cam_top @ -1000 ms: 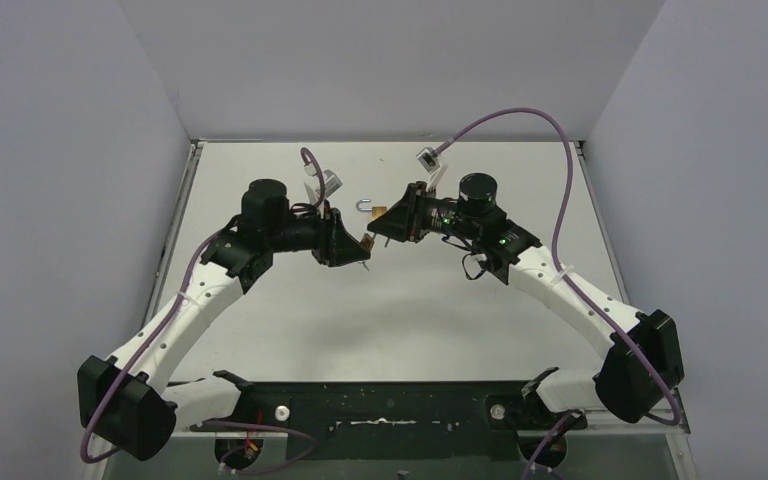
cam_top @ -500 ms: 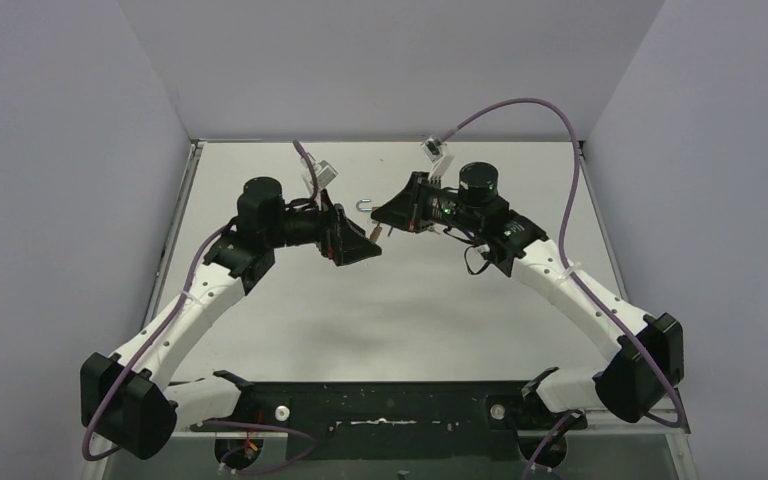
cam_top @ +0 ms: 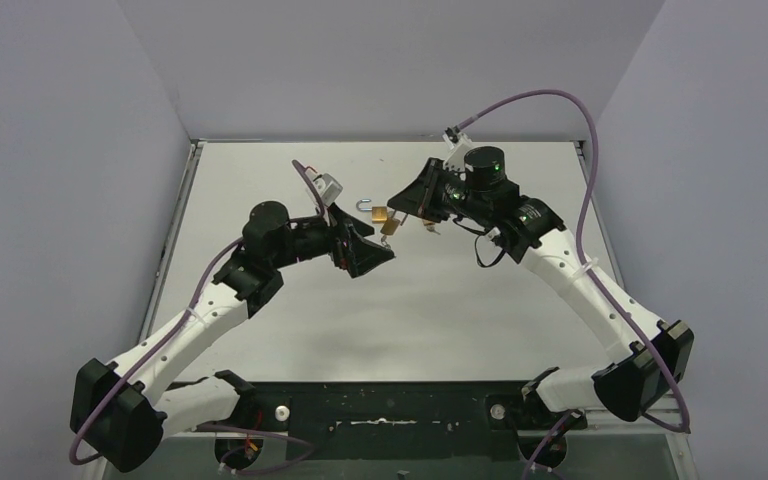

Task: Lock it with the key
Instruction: Pick up the lock from the center of the board, then lock the lock.

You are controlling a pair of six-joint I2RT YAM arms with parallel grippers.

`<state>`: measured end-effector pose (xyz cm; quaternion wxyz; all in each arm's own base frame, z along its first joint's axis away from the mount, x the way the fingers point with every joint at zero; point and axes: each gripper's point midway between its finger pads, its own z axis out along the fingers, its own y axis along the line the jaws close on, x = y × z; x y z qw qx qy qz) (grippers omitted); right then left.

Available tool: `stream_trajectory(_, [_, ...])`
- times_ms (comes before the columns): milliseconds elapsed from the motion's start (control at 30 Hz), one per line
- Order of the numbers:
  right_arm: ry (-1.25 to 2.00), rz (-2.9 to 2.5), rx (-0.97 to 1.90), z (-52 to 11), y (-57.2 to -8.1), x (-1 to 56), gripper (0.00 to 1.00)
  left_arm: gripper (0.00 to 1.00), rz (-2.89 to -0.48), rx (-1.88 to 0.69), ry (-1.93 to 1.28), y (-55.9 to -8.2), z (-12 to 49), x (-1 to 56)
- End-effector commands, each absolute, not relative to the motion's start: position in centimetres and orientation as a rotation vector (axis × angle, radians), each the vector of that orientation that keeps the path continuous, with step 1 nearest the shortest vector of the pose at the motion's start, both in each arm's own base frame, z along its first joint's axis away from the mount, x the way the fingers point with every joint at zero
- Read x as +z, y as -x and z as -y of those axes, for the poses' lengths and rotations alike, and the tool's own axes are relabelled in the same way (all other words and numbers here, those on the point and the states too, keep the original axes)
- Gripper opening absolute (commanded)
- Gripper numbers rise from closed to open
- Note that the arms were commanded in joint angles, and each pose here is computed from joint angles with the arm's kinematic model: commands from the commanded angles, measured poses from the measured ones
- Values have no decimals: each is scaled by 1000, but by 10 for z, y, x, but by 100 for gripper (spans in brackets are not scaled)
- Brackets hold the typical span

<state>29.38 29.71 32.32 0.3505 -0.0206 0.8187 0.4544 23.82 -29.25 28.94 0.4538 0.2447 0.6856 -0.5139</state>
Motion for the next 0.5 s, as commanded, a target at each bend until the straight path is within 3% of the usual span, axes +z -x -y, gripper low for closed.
stream_trajectory(0, [59, -2053, 1235, -305, -297, 352, 0, 97, -1518, -1164, -602, -252, 288, 333])
stream_trajectory(200, [87, -2050, 1267, -311, -294, 356, 0, 97, -1612, -1070, -637, -265, 288, 319])
stream_trajectory(467, [101, -2057, 1275, -316, -294, 353, 0, 79, -1685, -1141, -742, -258, 306, 301])
